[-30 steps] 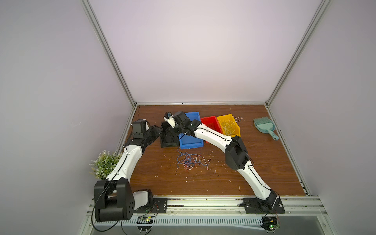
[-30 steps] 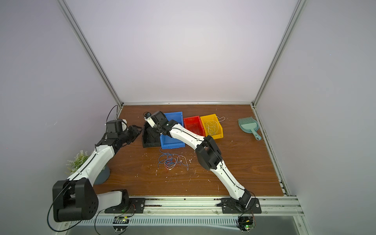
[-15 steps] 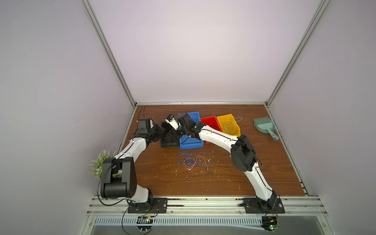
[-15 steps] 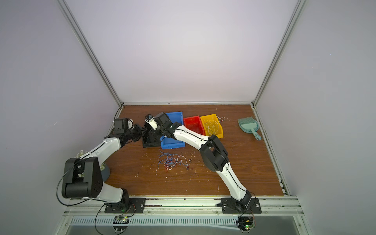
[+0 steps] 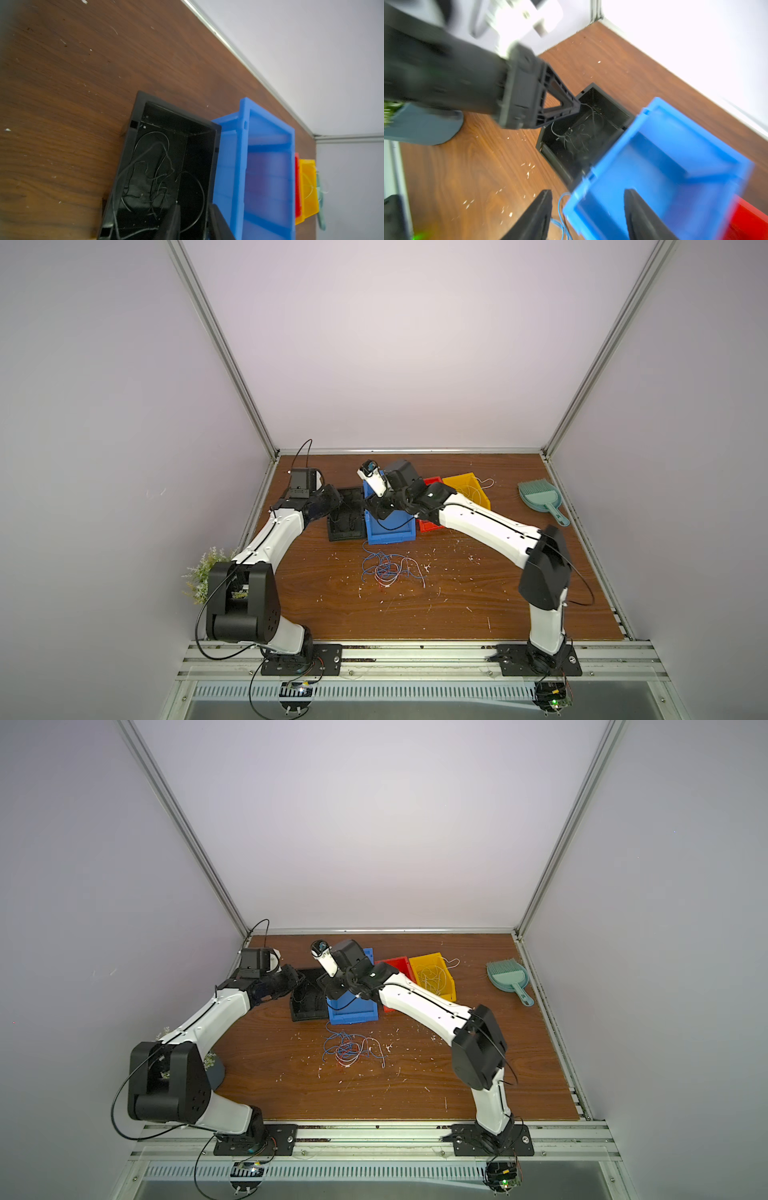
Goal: Untangle and sort cables by color
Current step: Adjust the cable in the bin, then untie the cable, then place the cable in the bin.
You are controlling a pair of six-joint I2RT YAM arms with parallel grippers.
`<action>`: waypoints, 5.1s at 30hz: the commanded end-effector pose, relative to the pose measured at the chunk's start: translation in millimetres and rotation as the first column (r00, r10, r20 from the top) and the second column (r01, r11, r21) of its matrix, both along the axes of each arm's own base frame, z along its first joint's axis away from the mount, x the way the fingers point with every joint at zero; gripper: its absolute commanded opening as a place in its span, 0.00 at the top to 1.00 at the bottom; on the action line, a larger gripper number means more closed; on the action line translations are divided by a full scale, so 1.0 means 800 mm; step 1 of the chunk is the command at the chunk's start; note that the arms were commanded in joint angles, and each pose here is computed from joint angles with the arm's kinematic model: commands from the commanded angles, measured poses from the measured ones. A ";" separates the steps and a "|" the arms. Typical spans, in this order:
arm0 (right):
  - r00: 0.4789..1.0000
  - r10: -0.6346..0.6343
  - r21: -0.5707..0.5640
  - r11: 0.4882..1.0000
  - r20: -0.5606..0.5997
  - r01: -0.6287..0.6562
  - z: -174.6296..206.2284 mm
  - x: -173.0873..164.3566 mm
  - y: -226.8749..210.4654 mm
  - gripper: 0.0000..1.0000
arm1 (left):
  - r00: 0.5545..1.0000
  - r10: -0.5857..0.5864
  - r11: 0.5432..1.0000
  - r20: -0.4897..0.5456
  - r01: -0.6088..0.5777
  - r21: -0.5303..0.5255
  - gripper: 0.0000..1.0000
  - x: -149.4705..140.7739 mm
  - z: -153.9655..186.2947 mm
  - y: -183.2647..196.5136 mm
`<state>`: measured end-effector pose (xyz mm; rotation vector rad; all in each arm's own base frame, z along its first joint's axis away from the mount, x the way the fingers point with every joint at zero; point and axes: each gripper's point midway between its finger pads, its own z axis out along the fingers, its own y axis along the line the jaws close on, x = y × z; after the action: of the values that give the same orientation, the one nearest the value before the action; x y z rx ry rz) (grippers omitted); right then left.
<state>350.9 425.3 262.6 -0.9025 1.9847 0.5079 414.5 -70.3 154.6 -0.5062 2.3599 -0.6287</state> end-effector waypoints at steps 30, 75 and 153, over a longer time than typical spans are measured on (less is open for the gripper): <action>0.984 -0.145 0.152 0.980 0.100 0.129 0.076 -0.055 -0.142 0.38 | 0.975 -0.121 0.919 -0.189 0.182 0.350 1.00 -0.011 -0.099 -0.045; 0.964 0.142 -0.054 0.986 -0.225 -0.158 -0.197 -0.089 -0.083 0.39 | 0.894 -0.439 0.898 -0.088 0.434 -0.070 0.48 -0.242 -0.072 -0.122; 0.915 -0.357 0.544 0.814 0.189 0.205 0.148 -0.009 -0.130 1.00 | 0.989 0.093 0.964 -0.118 -0.059 0.260 0.35 -0.191 -0.064 0.032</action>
<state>328.4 321.2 361.2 -0.3900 1.6358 0.6390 267.4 -53.4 106.1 -0.5286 2.4621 -0.3091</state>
